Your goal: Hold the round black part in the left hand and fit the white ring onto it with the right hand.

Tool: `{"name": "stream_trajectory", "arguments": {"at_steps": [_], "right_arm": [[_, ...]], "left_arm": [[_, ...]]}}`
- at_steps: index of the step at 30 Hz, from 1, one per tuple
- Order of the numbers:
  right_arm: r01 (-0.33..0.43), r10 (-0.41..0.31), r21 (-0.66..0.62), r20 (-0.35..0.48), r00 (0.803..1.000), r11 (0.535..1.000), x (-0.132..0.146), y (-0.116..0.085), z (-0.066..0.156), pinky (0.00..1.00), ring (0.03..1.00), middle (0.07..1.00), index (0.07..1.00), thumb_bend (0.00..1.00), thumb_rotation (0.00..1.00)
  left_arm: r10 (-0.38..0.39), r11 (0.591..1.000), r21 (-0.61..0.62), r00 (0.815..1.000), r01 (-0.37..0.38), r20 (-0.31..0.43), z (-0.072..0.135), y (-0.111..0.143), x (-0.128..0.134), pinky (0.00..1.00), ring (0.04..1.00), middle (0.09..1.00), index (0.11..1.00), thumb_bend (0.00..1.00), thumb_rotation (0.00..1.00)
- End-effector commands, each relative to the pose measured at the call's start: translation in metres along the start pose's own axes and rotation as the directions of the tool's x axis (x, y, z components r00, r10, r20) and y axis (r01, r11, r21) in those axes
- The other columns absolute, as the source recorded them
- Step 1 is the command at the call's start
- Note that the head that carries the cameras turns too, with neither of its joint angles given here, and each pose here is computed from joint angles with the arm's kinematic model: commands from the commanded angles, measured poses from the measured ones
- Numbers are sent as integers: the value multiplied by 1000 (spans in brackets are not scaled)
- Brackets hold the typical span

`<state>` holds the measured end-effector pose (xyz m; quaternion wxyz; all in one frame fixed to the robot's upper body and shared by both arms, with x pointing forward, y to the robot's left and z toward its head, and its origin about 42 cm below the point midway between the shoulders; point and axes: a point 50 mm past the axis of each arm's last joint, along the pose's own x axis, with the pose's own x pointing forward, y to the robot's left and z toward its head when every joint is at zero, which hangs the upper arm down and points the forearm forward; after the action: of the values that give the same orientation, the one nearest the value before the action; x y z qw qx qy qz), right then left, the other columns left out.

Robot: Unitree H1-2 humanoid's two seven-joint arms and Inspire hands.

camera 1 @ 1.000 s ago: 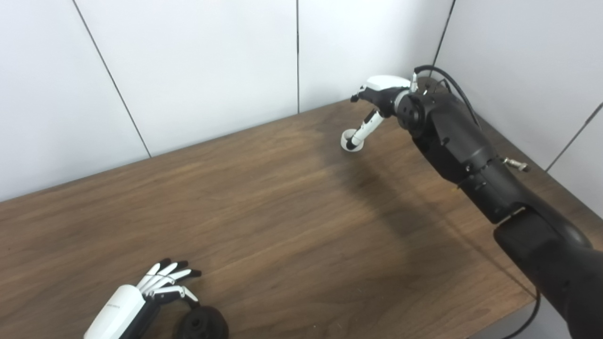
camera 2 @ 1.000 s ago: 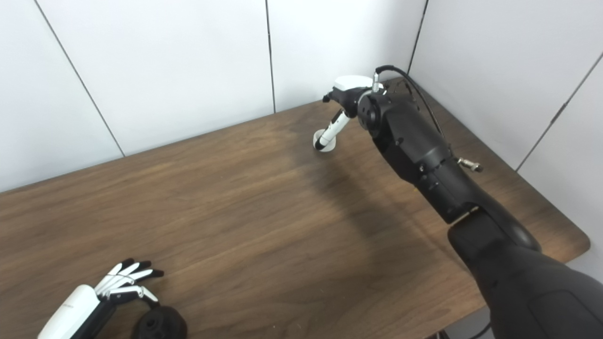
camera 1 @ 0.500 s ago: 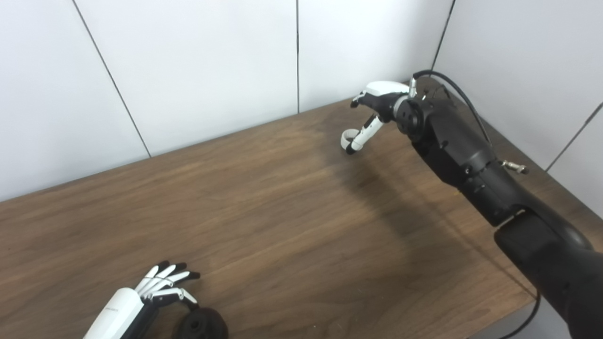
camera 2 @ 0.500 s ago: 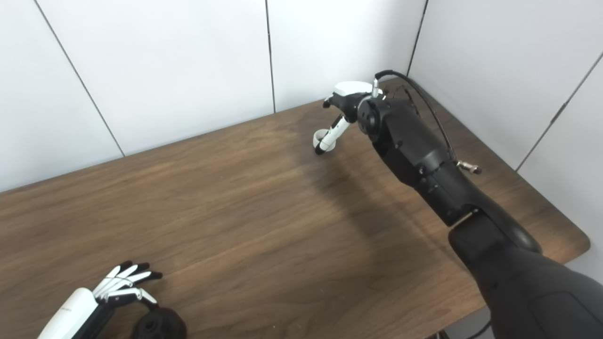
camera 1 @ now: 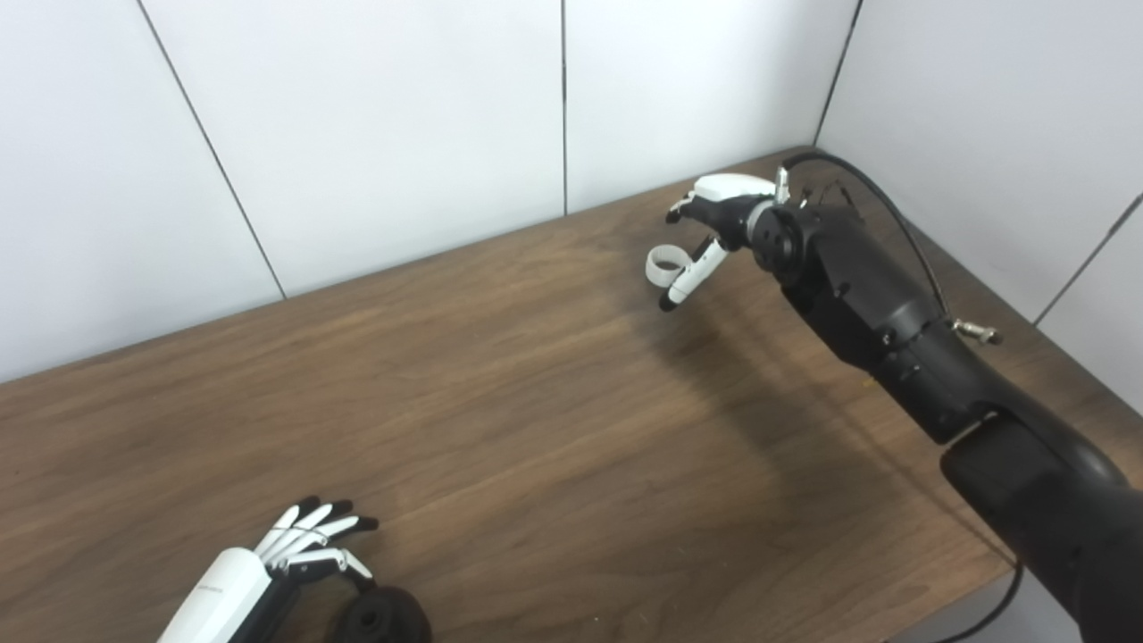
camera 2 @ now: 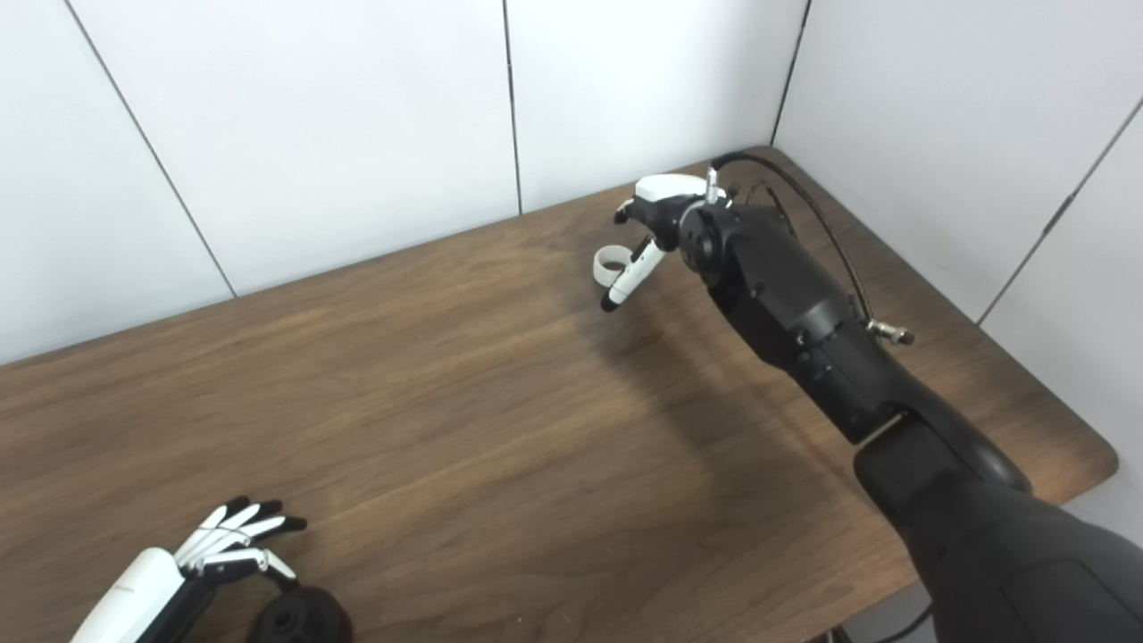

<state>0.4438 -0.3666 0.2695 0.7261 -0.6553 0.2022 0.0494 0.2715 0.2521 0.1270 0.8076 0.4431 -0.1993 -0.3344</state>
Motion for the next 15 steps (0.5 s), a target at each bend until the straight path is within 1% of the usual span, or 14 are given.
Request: {"name": "stream_trajectory", "arguments": {"at_steps": [1, 11, 15], "right_arm": [[83, -83, -8, 7, 997, 997, -5, -23, 0, 918, 1000, 1000, 901, 982, 471], [76, -76, -6, 14, 997, 997, -4, -20, 0, 944, 1000, 1000, 901, 986, 474], [76, -76, -2, 18, 997, 997, -4, -19, 0, 938, 1000, 1000, 900, 984, 475]], "left_arm": [[-26, 999, 35, 1000, 26, -7, -2, 4, -5, 1000, 931, 853, 478, 515, 50], [6, 999, 42, 1000, -6, -22, -5, 5, -1, 1000, 918, 847, 477, 515, 51], [19, 999, 50, 999, -17, -26, -6, 7, 2, 1000, 913, 847, 477, 515, 50]]}}
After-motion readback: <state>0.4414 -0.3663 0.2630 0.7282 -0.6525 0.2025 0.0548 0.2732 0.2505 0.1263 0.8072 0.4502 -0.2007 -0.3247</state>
